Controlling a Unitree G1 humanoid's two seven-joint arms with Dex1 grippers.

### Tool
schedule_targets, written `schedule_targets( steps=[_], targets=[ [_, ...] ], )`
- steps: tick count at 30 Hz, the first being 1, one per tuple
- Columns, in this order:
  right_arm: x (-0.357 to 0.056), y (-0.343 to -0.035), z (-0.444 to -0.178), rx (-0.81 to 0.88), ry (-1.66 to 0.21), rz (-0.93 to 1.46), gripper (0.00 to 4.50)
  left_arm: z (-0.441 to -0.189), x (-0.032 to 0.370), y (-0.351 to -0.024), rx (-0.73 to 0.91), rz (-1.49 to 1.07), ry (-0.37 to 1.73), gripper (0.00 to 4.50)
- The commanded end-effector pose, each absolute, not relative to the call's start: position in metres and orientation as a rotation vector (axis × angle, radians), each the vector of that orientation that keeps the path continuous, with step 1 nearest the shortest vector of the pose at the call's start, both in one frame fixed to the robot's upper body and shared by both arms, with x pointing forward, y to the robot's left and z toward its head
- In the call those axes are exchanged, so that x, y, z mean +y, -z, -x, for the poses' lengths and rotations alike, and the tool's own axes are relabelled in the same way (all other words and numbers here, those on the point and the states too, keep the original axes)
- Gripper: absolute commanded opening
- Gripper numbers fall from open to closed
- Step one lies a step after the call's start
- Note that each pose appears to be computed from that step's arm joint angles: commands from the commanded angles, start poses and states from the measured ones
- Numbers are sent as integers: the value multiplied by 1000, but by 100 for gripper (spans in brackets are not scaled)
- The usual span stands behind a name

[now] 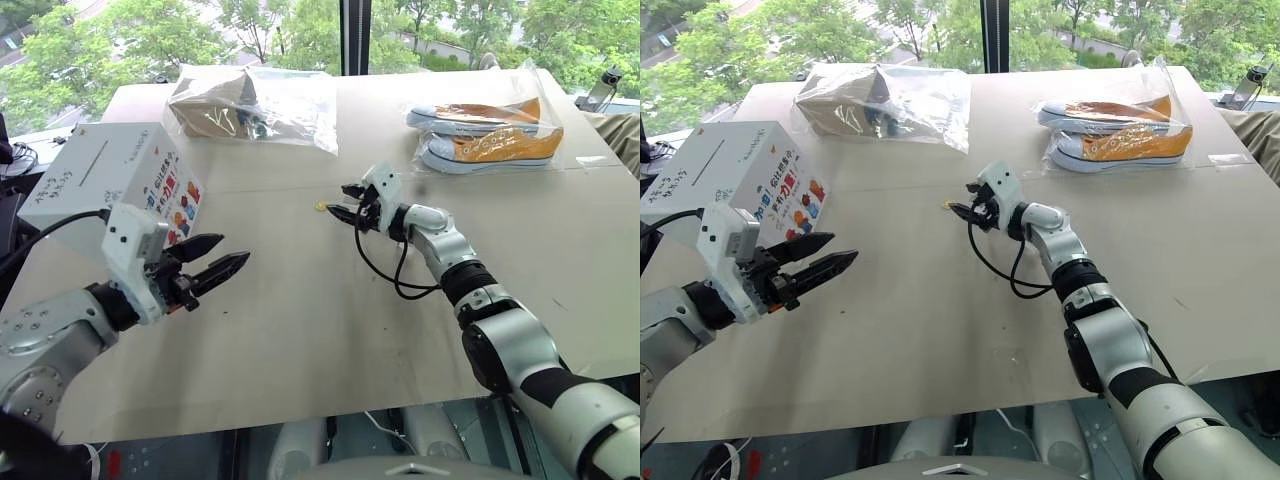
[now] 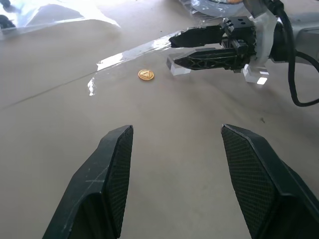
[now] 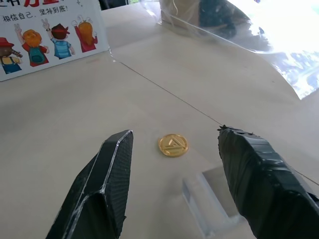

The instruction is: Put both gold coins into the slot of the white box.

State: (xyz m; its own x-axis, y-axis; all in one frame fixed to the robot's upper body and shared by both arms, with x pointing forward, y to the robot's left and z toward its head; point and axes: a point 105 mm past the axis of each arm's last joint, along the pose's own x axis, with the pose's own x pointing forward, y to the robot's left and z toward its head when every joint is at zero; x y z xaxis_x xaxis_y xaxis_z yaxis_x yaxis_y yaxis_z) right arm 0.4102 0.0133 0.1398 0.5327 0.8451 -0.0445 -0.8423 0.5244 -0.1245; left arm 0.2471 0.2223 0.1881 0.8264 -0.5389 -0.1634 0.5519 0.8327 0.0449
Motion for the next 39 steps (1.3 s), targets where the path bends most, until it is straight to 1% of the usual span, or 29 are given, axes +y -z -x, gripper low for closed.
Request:
schedule_targets(
  steps=[1,3,7,11,14,17,22,24,27,34,39],
  targets=[
    [32,-165,-403,-106,-1054,159,297,-260,222,-193,57,-97,506,290],
    [33,-170,-397,-119,-1081,118,297,-272,218,-193,21,-58,459,290],
    [26,-180,-372,-165,-1207,58,297,-294,195,-189,-27,43,443,290],
    [-6,-197,-357,-226,-1187,34,297,-330,182,-173,-4,45,386,290],
    [-31,-203,-345,-220,-1180,36,297,-354,175,-161,14,33,376,290],
    [-59,-209,-337,-202,-1121,74,297,-388,165,-143,71,-38,366,290],
    [-76,-210,-336,-180,-1036,94,297,-420,136,-142,123,-106,438,290],
    [-79,-211,-338,-183,-1009,92,297,-428,127,-143,132,-125,456,290],
    [-80,-215,-337,-187,-993,88,297,-432,114,-139,158,-125,494,290],
    [-83,-218,-334,-171,-998,110,297,-427,109,-109,269,-84,498,290],
    [-82,-218,-333,-165,-1010,117,297,-426,101,-98,285,-84,517,290]
  ],
)
